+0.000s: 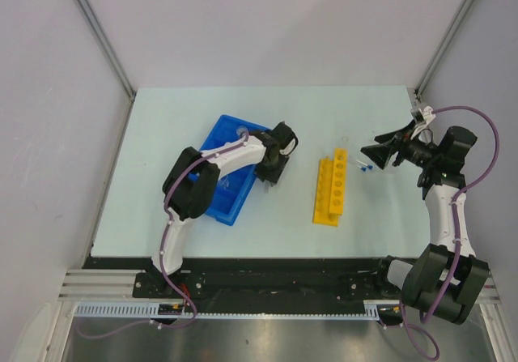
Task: Organize the chemistry lab equipment
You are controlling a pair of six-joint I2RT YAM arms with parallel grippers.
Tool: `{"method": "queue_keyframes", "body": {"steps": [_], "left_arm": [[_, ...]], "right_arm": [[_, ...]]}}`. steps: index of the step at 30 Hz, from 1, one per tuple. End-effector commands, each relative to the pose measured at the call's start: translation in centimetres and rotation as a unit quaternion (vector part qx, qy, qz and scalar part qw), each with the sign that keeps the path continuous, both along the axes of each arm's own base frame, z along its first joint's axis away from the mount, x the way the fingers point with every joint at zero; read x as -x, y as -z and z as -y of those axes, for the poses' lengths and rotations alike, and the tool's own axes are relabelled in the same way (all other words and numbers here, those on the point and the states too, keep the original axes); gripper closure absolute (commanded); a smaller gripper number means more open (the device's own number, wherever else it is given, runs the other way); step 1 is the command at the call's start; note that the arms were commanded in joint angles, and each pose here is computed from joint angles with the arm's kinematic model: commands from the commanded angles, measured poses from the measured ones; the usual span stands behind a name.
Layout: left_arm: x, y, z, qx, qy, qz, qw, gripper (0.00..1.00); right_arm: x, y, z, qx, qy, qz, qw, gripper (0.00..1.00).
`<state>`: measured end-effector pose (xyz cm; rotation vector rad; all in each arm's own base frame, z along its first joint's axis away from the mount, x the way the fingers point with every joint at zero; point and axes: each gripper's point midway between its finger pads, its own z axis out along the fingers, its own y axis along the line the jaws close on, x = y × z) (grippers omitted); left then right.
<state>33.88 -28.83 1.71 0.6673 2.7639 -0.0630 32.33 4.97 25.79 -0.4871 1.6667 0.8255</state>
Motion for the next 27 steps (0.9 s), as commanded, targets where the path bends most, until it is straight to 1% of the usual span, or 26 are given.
{"method": "queue_keyframes", "body": {"steps": [1,4,6,7,9,10,11,12,14,15,17,18,21,22,23,24,25,27], "left_arm": [[0.4,0.2,-0.3,0.013,0.008,-0.012,1.0,0.63],[0.9,0.3,0.1,0.03,0.014,-0.017,0.999,0.7],[0.8,-0.4,0.5,0.047,0.017,-0.007,0.999,0.72],[1.4,-0.2,0.6,0.055,0.023,-0.016,0.998,0.73],[1.6,-1.2,1.4,0.087,0.032,-0.008,0.996,0.75],[2.3,-0.9,1.3,0.094,0.037,-0.015,0.995,0.76],[2.4,-1.2,2.0,0.117,0.045,-0.011,0.992,0.76],[2.6,-2.4,2.4,0.136,0.053,-0.003,0.989,0.78],[3.5,-2.4,2.1,0.15,0.06,-0.005,0.987,0.78],[3.7,-3.7,2.9,0.178,0.073,0.005,0.981,0.79],[4.5,-4.0,3.0,0.197,0.083,0.005,0.977,0.79],[4.9,-4.4,3.3,0.213,0.092,0.0,0.973,0.79],[6.7,-6.1,3.7,0.257,0.117,-0.005,0.959,0.8],[7.1,-6.5,3.8,0.267,0.122,-0.007,0.956,0.8],[7.3,-6.9,4.1,0.279,0.128,-0.006,0.952,0.8],[8.5,-7.1,4.3,0.297,0.136,-0.021,0.945,0.8],[8.7,-8.1,4.6,0.314,0.143,-0.015,0.938,0.8],[10.2,-8.6,4.7,0.342,0.152,-0.036,0.927,0.8]], "right_arm": [[0.3,-0.6,-0.1,0.006,-0.011,0.019,1.0,0.18],[0.4,-0.7,-0.1,0.006,-0.013,0.022,1.0,0.18],[0.6,-0.9,-0.2,0.008,-0.017,0.026,0.999,0.18],[0.7,-1.0,-0.3,0.009,-0.019,0.03,0.999,0.18],[0.9,-1.2,-0.4,0.013,-0.023,0.036,0.999,0.18],[1.0,-1.3,-0.4,0.015,-0.024,0.04,0.999,0.18],[1.1,-1.5,-0.5,0.017,-0.027,0.044,0.999,0.18],[1.3,-1.6,-0.7,0.018,-0.034,0.05,0.998,0.18],[1.7,-2.1,-0.9,0.022,-0.045,0.064,0.997,0.18],[2.1,-2.5,-1.3,0.022,-0.062,0.073,0.995,0.18],[2.7,-3.1,-1.7,0.026,-0.087,0.089,0.992,0.16],[3.4,-4.3,-2.3,0.026,-0.119,0.105,0.987,0.15],[4.6,-6.4,-3.1,0.026,-0.176,0.13,0.975,0.13],[4.9,-7.1,-3.2,0.022,-0.189,0.128,0.973,0.12],[5.8,-7.6,-3.9,0.02,-0.223,0.129,0.966,0.12],[6.1,-8.0,-4.3,0.023,-0.238,0.129,0.962,0.12],[6.4,-8.8,-4.6,0.026,-0.246,0.121,0.961,0.12],[6.9,-9.4,-5.8,0.027,-0.267,0.118,0.956,0.12]]}}
